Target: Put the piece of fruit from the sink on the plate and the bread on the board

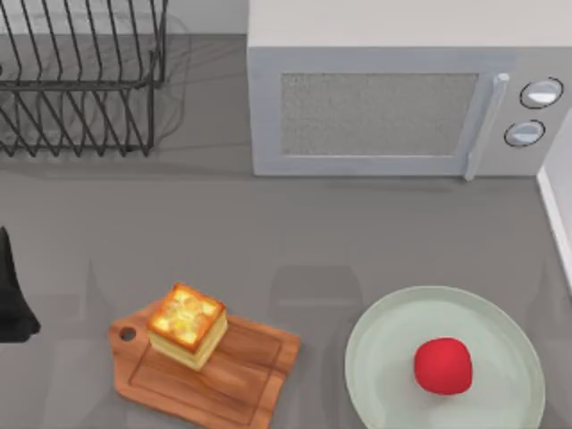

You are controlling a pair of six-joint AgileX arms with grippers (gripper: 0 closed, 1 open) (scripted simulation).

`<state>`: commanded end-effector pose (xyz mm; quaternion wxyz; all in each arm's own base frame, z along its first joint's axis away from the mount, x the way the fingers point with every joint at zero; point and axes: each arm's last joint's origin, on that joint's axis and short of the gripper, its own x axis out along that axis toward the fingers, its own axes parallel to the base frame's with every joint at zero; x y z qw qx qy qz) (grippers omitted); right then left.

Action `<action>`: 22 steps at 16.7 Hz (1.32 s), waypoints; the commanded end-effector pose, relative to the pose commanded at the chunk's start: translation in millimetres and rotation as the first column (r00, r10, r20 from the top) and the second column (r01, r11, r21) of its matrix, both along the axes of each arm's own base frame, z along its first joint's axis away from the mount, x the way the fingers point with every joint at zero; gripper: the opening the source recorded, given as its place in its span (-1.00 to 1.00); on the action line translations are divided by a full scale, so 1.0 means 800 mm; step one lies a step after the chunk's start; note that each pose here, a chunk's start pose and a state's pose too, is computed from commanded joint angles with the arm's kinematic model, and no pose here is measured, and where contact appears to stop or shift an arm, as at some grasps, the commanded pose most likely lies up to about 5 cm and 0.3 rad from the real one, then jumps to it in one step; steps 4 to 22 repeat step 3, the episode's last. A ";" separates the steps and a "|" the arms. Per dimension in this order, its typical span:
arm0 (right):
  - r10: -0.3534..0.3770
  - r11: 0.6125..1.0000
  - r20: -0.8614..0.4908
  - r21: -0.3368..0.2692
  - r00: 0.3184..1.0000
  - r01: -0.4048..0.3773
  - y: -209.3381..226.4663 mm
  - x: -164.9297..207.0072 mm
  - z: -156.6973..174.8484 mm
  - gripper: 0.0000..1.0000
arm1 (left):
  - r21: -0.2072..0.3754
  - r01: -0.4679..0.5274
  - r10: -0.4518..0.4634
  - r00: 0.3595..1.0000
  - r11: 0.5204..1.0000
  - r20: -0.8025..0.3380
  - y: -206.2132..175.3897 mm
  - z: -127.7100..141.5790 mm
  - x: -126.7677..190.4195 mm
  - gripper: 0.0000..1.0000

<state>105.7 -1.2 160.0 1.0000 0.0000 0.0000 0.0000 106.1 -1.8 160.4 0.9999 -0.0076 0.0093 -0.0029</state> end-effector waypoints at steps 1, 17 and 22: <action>0.000 1.000 0.000 0.000 1.000 0.000 0.000 0.000 0.000 1.00 | 0.013 -0.005 0.005 1.000 1.000 0.015 0.001 0.000 0.000 1.00; 0.000 1.000 0.000 0.000 1.000 0.000 0.000 0.000 0.000 1.00 | 0.015 -0.006 0.006 1.000 1.000 0.019 0.001 0.000 -0.001 1.00; 0.000 1.000 0.000 0.000 1.000 0.000 0.000 0.000 0.000 1.00 | 0.015 -0.006 0.006 1.000 1.000 0.019 0.001 0.000 -0.001 1.00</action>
